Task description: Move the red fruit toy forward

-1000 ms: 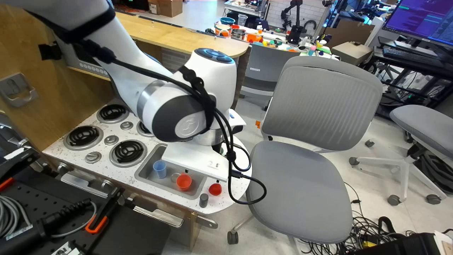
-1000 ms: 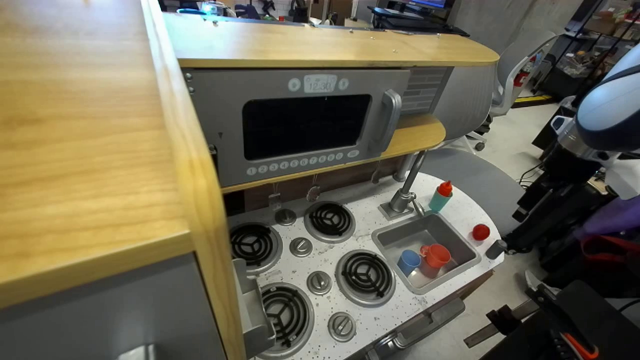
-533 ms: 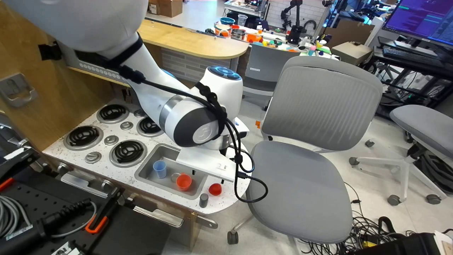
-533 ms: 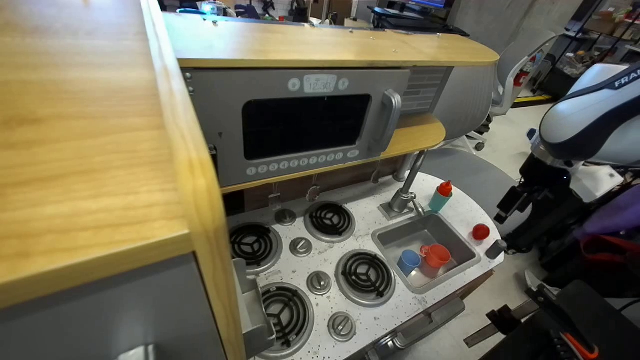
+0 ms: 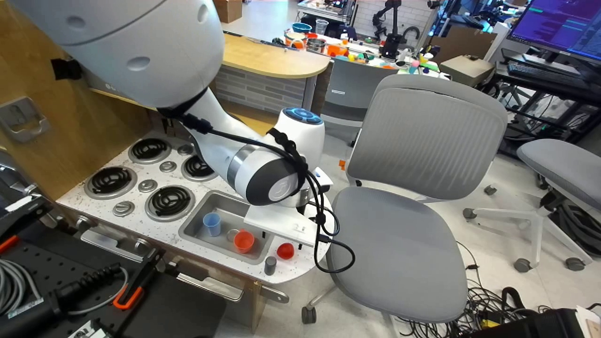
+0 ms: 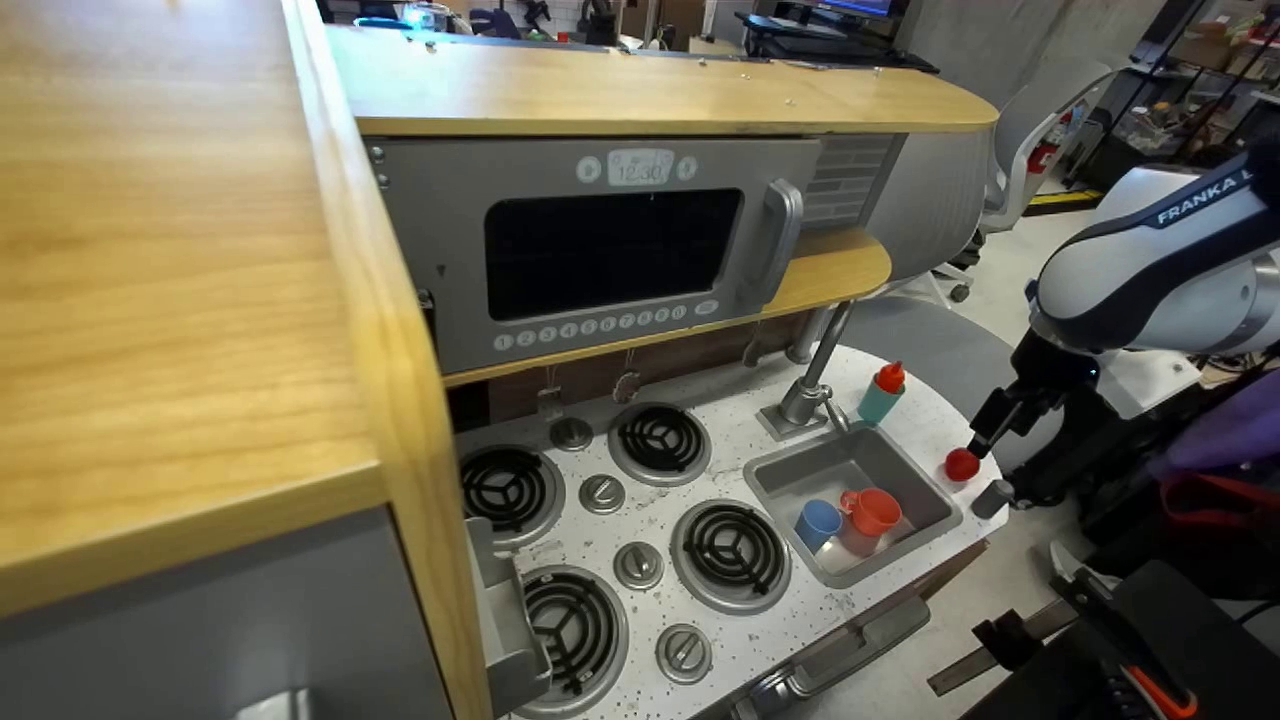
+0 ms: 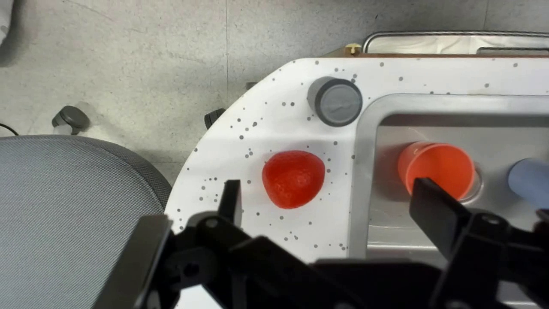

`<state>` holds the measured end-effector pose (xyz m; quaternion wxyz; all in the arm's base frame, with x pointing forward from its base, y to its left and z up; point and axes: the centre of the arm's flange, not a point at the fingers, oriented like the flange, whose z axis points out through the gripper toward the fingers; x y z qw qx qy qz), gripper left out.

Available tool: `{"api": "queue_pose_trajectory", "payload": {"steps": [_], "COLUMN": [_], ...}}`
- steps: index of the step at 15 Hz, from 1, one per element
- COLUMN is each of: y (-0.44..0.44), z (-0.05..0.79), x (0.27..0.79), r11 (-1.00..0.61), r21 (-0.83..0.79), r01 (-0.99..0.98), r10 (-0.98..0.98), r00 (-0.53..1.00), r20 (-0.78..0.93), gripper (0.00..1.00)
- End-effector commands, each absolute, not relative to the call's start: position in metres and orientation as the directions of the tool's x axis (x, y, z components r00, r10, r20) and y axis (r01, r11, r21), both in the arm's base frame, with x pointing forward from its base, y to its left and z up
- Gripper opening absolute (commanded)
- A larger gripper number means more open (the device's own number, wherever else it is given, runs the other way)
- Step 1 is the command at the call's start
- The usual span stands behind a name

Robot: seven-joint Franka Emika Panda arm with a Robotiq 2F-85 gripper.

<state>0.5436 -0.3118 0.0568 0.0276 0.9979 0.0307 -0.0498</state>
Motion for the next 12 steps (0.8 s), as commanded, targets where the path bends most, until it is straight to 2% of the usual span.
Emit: {"api": "queue_pose_trajectory", "payload": {"steps": [1,12], "y": [-0.331,-0.338], "z": [0.042,0.01], "x": [0.561,0.575], "r11": [-0.996,-0.992], "r21": [0.076,0.077], "r01": [0.055,0.097], "r10": [0.045,0.083], "r00": [0.99,0.981], "r20": [-0.135,-0.174], "gripper": [1.0,1.0]}}
